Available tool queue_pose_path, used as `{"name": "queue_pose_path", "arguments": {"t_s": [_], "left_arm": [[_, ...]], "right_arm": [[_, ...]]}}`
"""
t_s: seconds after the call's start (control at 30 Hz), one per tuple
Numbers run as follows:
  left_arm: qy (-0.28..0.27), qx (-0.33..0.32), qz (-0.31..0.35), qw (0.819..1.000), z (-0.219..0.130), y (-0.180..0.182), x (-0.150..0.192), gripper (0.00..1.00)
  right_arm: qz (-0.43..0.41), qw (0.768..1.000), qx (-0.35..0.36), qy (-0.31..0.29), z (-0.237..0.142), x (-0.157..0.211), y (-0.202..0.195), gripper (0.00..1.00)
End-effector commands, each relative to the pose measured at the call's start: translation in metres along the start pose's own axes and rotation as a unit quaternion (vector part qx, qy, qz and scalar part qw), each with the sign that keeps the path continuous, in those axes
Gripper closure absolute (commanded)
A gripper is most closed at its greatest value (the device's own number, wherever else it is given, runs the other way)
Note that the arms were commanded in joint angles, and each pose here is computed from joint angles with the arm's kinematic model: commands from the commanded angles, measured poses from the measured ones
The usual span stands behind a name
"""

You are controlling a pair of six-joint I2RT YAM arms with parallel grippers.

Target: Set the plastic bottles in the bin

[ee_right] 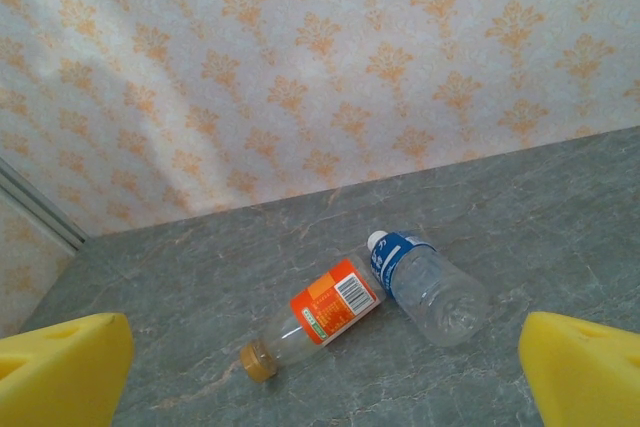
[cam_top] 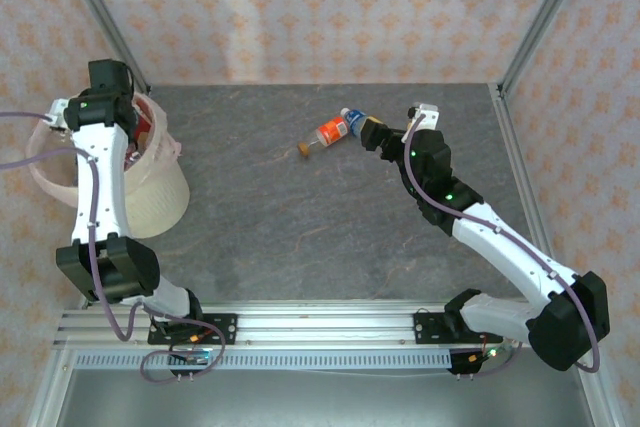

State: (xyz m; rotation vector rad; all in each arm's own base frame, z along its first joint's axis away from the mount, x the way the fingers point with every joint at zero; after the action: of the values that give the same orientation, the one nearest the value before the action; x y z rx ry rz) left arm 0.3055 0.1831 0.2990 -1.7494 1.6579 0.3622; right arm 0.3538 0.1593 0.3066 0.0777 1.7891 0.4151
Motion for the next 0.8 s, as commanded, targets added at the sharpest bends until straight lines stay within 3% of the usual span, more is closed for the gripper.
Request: {"name": "queue_pose_path", "arguments": {"t_s": [0.0,0.2,0.5,0.67,0.77], "left_arm": [[0.046,-0.036,0.007,0.998,0.024,0.011,0.033,0.0],[0.042,-0.012,0.01,0.999,0.009,0.001,0.02,0.0],[0.012,0.13,-0.006,0.991,-0.064,-0.017,-0.023,0.0],[0.02,0.219,0.024,0.975,-0.102,-0.029,-0.021,0.0],[0.031,0.285,0.068,0.956,-0.129,-0.046,-0.004,0.0]], "right_arm": [[0.009,1.0,-0.004,-0.01,-0.005,-0.014,0.003,0.01],[0.0,1.0,-0.002,-0.009,-0.005,-0.014,0.003,0.01],[-0.001,1.0,0.005,-0.012,-0.001,-0.014,0.001,0.01],[0.006,1.0,0.015,0.004,0.013,-0.006,0.0,0.01],[0.008,0.998,0.042,0.039,0.031,0.006,-0.007,0.01]]}}
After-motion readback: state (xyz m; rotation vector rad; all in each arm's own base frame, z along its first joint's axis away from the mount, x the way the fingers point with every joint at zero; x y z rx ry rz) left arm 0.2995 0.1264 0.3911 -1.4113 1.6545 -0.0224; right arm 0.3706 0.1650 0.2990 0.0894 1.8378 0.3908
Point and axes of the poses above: each hand's point on the last joint's axis, 136 mm out from that joint toward the fingers, its own z axis out along the fingers, its own y axis along the line the jaws close on, x = y × z, the point moved 1 cm from there along -z, back along the fingers, and after that the axes turned 3 degrees about -z, right-handed, at the moved point
